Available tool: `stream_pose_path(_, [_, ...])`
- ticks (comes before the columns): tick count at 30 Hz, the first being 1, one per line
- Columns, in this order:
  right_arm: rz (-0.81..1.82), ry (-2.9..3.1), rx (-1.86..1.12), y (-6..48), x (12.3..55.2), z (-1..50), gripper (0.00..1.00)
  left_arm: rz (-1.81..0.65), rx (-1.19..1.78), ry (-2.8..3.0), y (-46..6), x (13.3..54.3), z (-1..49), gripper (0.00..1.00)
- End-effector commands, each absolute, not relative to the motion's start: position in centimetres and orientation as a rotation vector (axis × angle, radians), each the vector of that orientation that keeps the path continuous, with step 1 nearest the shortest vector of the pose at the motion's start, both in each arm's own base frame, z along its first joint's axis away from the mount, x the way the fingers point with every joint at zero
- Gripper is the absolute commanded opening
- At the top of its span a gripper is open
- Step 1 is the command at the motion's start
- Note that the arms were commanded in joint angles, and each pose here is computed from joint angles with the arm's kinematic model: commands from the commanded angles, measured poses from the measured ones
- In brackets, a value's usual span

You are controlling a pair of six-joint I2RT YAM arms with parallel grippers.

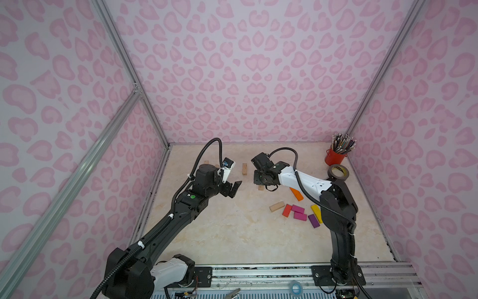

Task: Assemble the letter k with building blocks
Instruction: Place the building block at the center of the board.

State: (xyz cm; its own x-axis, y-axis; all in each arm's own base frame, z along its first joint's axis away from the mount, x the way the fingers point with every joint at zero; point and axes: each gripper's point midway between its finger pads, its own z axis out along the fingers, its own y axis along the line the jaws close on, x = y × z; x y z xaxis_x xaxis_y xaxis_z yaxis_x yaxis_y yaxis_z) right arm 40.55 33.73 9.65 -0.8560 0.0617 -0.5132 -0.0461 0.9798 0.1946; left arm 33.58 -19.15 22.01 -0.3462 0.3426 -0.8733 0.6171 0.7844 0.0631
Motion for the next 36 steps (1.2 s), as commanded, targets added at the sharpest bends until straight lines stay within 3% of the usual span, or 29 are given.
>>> stream_pose_path(1, [0.246, 2.574, 0.124, 35.2, 41.7, 8.3, 0.19, -0.325, 0.609, 1.979, -18.1, 34.7, 22.8, 0.99])
stream_pose_path(12, [0.232, 2.63, 0.071, 39.0, 42.9, 3.7, 0.2, -0.362, 0.511, 2.02, -17.0, 35.7, 22.6, 0.98])
stream_pose_path(20, [0.243, 2.654, 0.084, 39.7, 43.0, 2.6, 0.28, -0.351, 0.478, 2.026, -16.6, 36.1, 22.6, 0.97])
stream_pose_path(29, [0.311, 2.615, 0.028, 40.2, 43.1, 6.3, 0.38, -0.36, 0.251, 2.049, -15.4, 37.6, 23.2, 0.9])
stream_pose_path(36, [0.393, 2.515, -0.005, 37.2, 42.7, 12.0, 0.52, -0.423, 0.02, 2.115, -15.5, 38.9, 23.2, 0.72])
